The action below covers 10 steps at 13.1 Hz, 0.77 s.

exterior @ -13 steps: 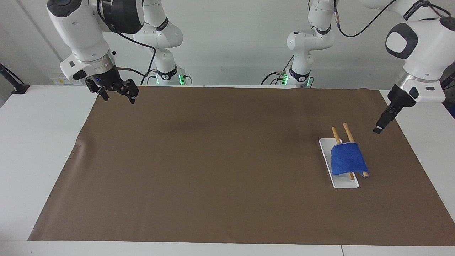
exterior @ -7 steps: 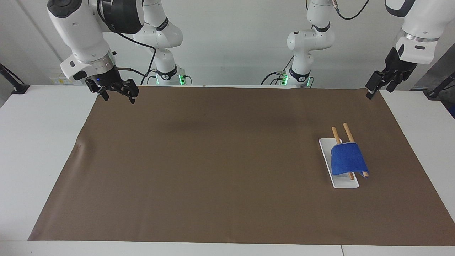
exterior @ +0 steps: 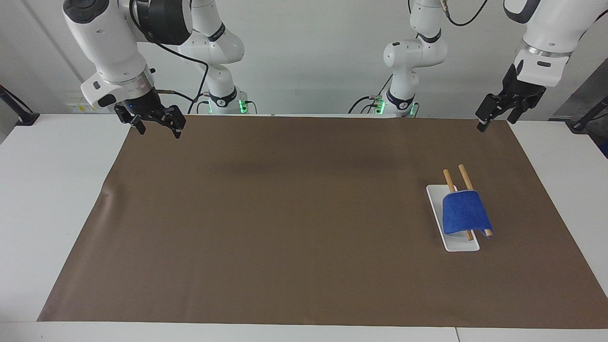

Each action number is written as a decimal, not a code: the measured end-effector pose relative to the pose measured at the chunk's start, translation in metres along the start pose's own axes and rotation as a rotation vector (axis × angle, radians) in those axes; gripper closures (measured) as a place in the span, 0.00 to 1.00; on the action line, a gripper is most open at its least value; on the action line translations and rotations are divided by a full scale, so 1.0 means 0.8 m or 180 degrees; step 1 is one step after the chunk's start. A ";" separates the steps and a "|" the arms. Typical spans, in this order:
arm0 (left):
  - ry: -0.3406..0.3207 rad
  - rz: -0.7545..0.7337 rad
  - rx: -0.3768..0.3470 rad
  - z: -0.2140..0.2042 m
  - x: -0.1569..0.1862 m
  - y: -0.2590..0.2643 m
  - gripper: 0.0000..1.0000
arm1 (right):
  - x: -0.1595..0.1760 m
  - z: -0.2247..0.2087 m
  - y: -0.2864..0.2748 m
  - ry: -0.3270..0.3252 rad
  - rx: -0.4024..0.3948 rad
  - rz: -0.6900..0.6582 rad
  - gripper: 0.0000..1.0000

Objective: Right arm passes towel to left arm to hang

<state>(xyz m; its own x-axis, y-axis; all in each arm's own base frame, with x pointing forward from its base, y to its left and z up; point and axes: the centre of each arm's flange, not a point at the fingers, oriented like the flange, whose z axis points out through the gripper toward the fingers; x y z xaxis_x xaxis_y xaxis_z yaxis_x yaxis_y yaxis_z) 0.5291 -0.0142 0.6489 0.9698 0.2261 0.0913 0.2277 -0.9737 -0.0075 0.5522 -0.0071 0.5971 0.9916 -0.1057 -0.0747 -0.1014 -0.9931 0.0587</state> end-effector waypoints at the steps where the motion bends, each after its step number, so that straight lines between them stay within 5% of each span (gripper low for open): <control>1: -0.0009 0.0114 0.0002 0.002 0.000 0.000 0.00 | 0.000 0.000 0.000 0.0000 0.0000 0.0000 0.00; 10: -0.0073 0.0646 0.0013 0.013 -0.003 -0.001 0.00 | 0.000 0.000 0.000 0.0000 0.0000 0.0001 0.00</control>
<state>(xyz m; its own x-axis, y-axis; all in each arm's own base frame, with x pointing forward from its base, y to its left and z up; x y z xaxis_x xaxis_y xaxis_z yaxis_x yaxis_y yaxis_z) 0.5277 -0.0140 0.6380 0.9976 0.0260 0.0649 0.0278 -0.9992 -0.0274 0.5522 -0.0072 0.5972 0.9916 -0.1059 -0.0746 -0.1017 -0.9931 0.0587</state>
